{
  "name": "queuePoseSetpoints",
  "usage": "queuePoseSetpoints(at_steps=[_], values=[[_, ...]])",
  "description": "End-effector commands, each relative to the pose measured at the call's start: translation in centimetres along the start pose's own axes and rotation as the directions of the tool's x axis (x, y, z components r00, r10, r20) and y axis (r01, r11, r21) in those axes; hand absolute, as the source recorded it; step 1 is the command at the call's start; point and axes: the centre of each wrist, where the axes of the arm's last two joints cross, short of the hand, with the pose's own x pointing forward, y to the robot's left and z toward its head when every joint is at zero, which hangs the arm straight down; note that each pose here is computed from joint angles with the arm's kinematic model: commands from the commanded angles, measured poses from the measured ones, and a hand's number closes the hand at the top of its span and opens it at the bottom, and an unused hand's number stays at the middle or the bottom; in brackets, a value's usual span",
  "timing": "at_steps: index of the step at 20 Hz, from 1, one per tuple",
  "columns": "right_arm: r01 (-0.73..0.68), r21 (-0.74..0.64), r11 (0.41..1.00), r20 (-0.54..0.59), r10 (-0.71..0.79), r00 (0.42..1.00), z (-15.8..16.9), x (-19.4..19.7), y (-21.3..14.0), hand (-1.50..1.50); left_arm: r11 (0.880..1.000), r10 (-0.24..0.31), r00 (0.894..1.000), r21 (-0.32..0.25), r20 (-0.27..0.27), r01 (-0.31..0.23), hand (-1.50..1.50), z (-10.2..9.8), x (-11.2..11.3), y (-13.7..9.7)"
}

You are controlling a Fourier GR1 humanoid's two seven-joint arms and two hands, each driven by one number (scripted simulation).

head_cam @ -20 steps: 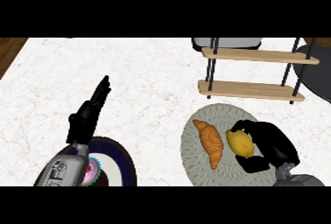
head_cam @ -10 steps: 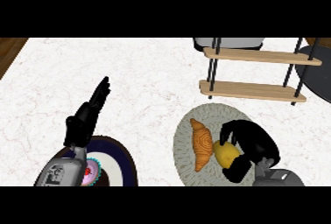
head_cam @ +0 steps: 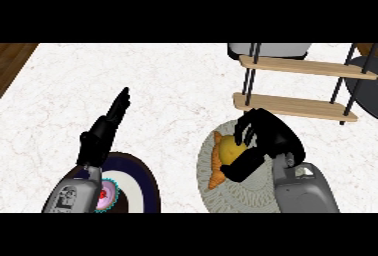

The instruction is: Pick the lemon from the placemat and place it in the tiered shelf

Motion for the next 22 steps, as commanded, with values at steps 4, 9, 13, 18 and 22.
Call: queuePoseSetpoints(at_steps=[4,9,13,18,22], values=[[0.188,-0.148,0.971,-0.021,-0.193,0.981,4.0,9.3,-5.1,1.50,1.000,-0.005,1.000,-0.010,-0.008,0.005,0.00,0.0,-0.6,-0.6],[0.153,-0.269,0.951,-0.042,-0.171,0.984,4.6,14.6,-8.8,1.50,1.000,-0.001,1.000,0.004,-0.013,0.001,0.00,-0.5,-0.7,-0.9],[0.080,-0.387,0.919,-0.099,-0.128,0.987,5.1,16.4,-13.2,1.50,1.000,-0.017,1.000,0.026,-0.009,0.017,0.00,0.2,-0.4,1.1],[0.072,-0.493,0.867,-0.111,-0.145,0.983,5.7,19.5,-17.2,1.50,1.000,-0.005,1.000,0.012,-0.009,0.005,0.00,-0.3,0.0,-0.4],[0.001,-0.544,0.839,-0.147,-0.097,0.984,5.8,20.3,-20.6,1.50,1.000,-0.003,1.000,0.020,-0.001,0.003,0.00,-0.6,0.2,0.5]])
